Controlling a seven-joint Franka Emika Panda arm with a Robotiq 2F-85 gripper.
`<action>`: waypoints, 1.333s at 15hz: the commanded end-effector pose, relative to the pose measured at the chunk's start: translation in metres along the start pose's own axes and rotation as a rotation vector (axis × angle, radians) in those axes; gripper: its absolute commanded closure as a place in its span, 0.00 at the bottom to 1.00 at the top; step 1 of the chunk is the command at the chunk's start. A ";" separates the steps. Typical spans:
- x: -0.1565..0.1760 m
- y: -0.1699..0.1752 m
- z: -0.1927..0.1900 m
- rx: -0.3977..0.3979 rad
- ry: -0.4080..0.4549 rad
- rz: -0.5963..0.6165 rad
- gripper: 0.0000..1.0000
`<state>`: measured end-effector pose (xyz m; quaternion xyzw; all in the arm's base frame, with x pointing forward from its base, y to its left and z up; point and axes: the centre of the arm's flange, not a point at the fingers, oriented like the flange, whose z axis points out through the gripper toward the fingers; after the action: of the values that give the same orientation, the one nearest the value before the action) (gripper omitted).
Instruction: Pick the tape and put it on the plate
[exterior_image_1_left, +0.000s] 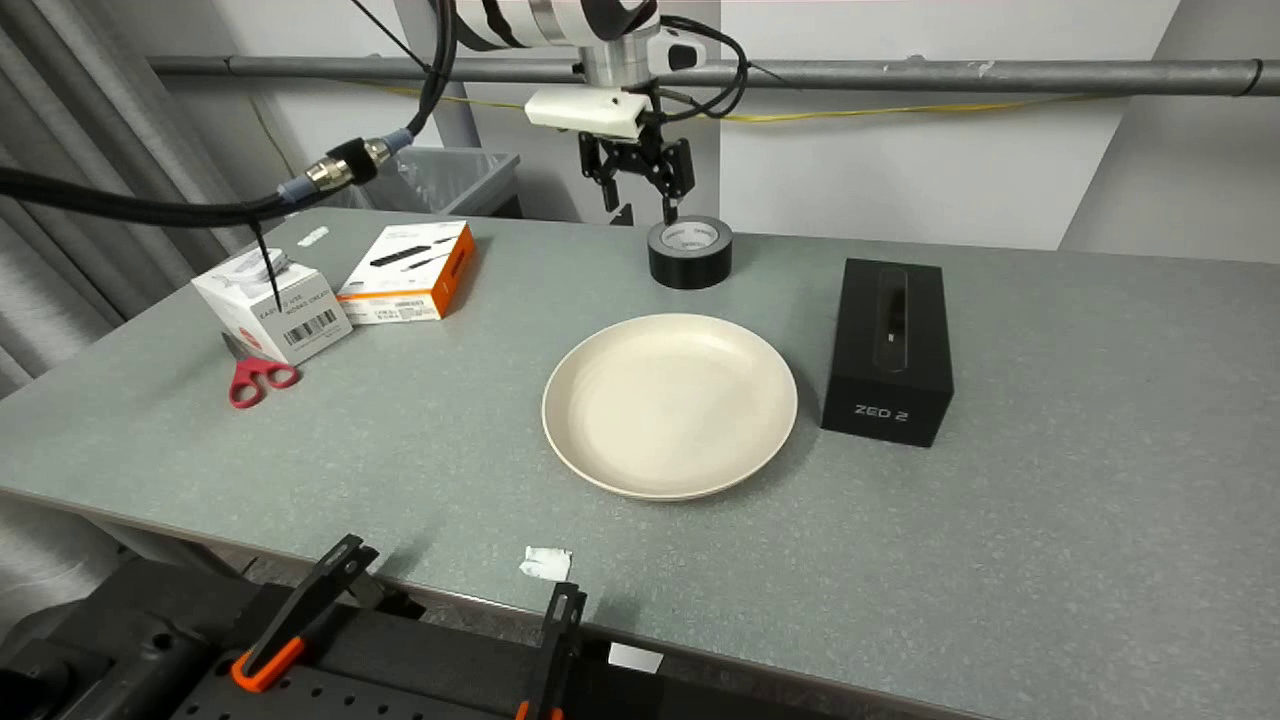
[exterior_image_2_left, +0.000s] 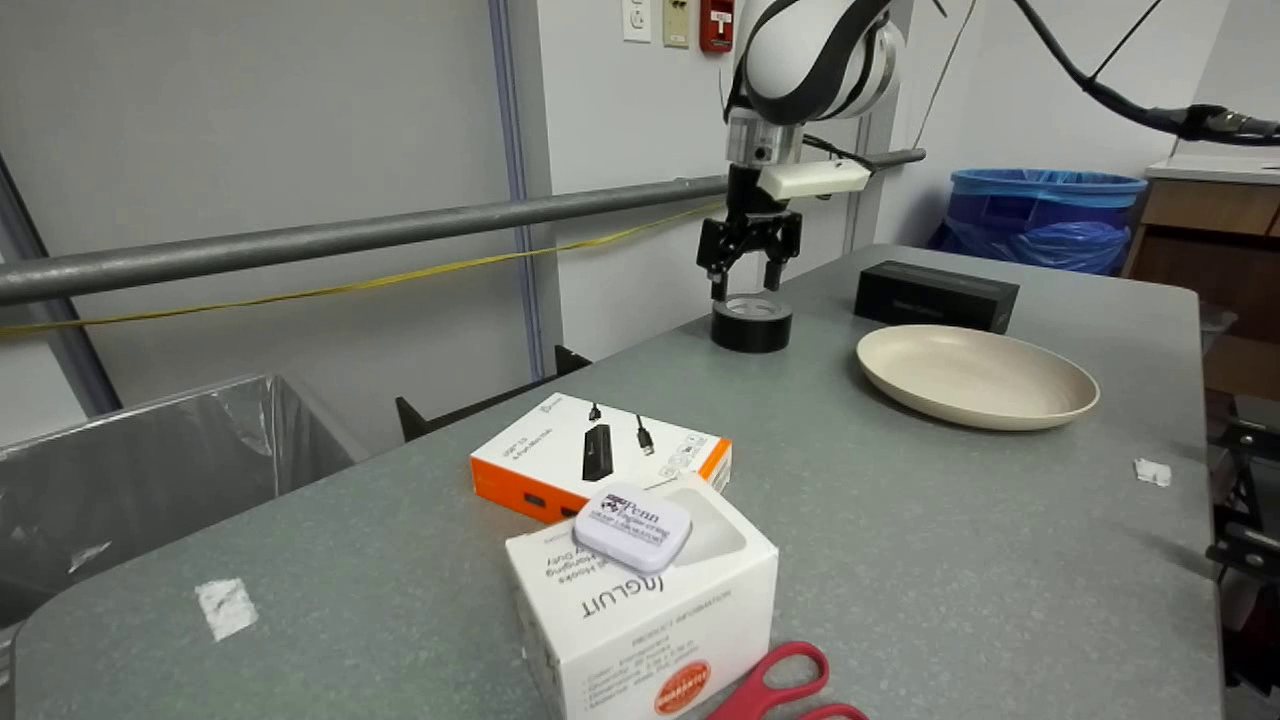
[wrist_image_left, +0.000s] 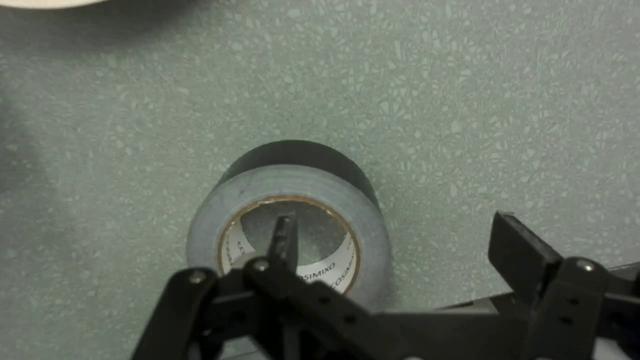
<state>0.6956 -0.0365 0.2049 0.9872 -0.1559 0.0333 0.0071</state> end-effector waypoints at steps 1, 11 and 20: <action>0.036 -0.016 0.020 -0.047 -0.008 0.049 0.00; 0.066 -0.015 0.059 -0.059 -0.127 0.075 0.26; 0.081 -0.009 0.042 -0.071 -0.127 0.094 0.87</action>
<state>0.7543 -0.0474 0.1543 0.9803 -0.1917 -0.0367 0.0287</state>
